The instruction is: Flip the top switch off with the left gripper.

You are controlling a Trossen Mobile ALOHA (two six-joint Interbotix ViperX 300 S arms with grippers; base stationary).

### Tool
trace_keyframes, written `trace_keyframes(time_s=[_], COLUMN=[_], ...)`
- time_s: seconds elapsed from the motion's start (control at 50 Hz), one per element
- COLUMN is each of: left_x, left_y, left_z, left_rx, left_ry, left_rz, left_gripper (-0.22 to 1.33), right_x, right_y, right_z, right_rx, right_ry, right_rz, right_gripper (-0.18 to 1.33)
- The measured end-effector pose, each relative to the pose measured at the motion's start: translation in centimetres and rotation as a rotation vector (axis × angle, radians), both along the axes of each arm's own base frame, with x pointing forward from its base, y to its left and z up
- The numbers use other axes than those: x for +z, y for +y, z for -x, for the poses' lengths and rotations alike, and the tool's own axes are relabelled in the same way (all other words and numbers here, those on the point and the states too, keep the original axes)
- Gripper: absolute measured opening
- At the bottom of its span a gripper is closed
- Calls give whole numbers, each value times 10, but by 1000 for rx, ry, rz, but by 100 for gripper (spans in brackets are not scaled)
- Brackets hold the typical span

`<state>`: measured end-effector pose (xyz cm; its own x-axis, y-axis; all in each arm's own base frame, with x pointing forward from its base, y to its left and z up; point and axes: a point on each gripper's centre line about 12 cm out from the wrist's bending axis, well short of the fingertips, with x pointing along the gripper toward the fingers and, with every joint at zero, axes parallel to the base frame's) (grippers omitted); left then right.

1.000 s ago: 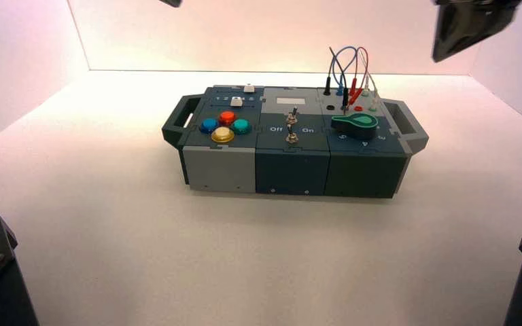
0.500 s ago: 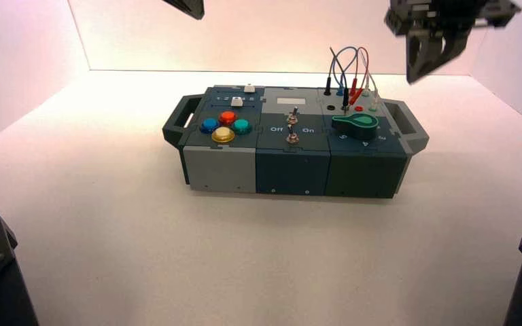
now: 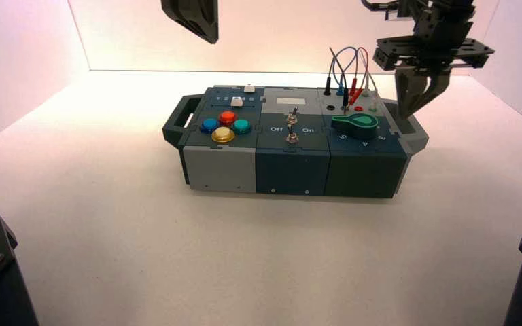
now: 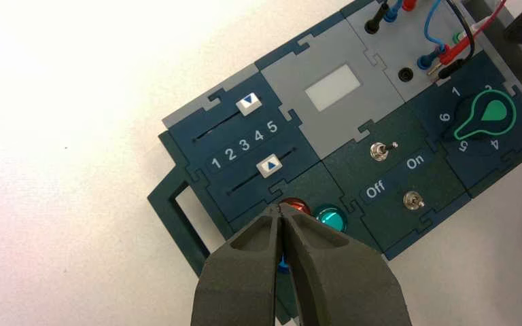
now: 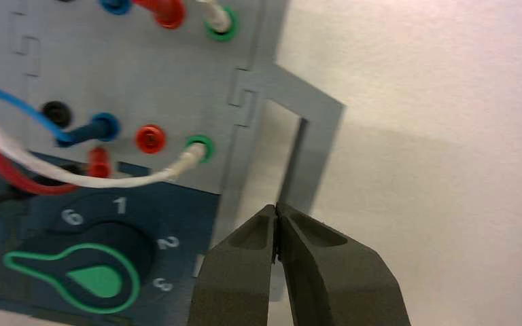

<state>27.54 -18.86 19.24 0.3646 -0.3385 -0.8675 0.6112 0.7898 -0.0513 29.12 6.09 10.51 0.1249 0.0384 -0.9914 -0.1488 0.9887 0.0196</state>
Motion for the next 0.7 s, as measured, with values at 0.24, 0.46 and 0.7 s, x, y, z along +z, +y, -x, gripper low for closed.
trace_keyframes(time_s=[0.24, 0.46, 0.7], left_x=[-1, -4, -23], left_y=[-3, -6, -35], left_z=[-3, -7, -7], left_rx=[-2, 0, -69], left_ry=[4, 11, 52], left_rz=[1, -3, -32], left_gripper=[-17, -17, -17], right_x=[-4, -19, -20], right_y=[3, 3, 4], right_z=[-2, -1, -4], right_rx=[-6, -8, -8], right_ry=[16, 69, 87], right_rz=[-18, -10, -8], right_gripper=[-14, -15, -15])
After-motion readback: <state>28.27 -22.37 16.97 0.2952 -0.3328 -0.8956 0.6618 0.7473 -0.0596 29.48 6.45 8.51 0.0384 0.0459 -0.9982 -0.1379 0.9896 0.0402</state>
